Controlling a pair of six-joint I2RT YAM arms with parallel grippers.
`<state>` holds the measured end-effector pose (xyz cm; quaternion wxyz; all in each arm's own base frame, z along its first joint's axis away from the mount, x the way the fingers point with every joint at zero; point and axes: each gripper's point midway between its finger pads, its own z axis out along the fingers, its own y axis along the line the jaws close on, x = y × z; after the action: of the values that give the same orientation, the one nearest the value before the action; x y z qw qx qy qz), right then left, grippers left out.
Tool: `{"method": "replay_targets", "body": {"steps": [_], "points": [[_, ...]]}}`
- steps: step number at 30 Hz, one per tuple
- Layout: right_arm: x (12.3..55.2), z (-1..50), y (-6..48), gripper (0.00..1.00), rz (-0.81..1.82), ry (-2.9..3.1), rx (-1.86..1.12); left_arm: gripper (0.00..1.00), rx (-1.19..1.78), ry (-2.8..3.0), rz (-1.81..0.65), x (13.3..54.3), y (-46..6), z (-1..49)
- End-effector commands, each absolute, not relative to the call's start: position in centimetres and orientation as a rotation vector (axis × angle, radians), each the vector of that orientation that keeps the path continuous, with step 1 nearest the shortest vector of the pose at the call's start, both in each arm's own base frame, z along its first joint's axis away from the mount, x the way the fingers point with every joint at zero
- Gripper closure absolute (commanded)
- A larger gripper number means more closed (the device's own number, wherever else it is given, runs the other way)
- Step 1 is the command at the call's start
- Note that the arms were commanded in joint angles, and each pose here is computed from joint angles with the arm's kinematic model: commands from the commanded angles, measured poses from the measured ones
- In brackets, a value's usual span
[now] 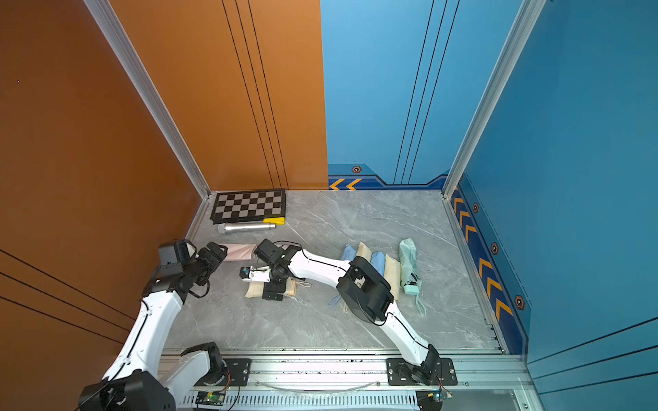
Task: Take umbrellas out of sleeves
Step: Place the umbrella at the center of the board, then take out the umbrella from the umbrella sleeve.
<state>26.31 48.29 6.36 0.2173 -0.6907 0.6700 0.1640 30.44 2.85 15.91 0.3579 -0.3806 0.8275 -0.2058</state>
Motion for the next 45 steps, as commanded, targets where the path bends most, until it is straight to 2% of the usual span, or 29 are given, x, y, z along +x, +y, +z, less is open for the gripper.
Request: {"method": "replay_targets", "body": {"steps": [1,4,8,10,15,18,26,32,45], "points": [[27.1,14.0,47.1,0.02,0.609,1.794,-1.696,0.09,-0.96,2.212,-0.521,29.6,1.2,15.0],[27.8,15.1,44.4,0.05,0.579,1.804,-1.598,0.11,-0.93,2.293,-0.492,28.9,-0.5,13.4],[28.5,13.3,40.3,0.06,0.463,1.899,-1.555,0.12,-0.944,2.385,-0.446,27.8,-1.8,10.9],[28.5,12.3,38.8,0.08,0.426,1.938,-1.549,0.19,-0.95,2.408,-0.413,27.6,-1.9,10.1],[28.4,10.2,36.6,0.1,0.317,2.005,-1.565,0.26,-0.957,2.467,-0.374,27.6,-2.5,8.6],[28.3,9.0,36.4,0.13,0.273,2.025,-1.587,0.31,-0.968,2.494,-0.342,27.6,-2.6,7.7],[28.4,6.4,37.9,0.29,0.225,2.048,-1.631,0.49,-0.979,2.487,-0.338,28.7,-2.8,7.1],[29.0,5.4,38.6,0.36,0.216,2.067,-1.628,0.59,-0.995,2.495,-0.373,29.3,-3.3,6.7],[29.4,3.6,39.2,0.51,0.21,2.088,-1.651,0.69,-1.008,2.513,-0.404,29.4,-3.9,5.6]]}}
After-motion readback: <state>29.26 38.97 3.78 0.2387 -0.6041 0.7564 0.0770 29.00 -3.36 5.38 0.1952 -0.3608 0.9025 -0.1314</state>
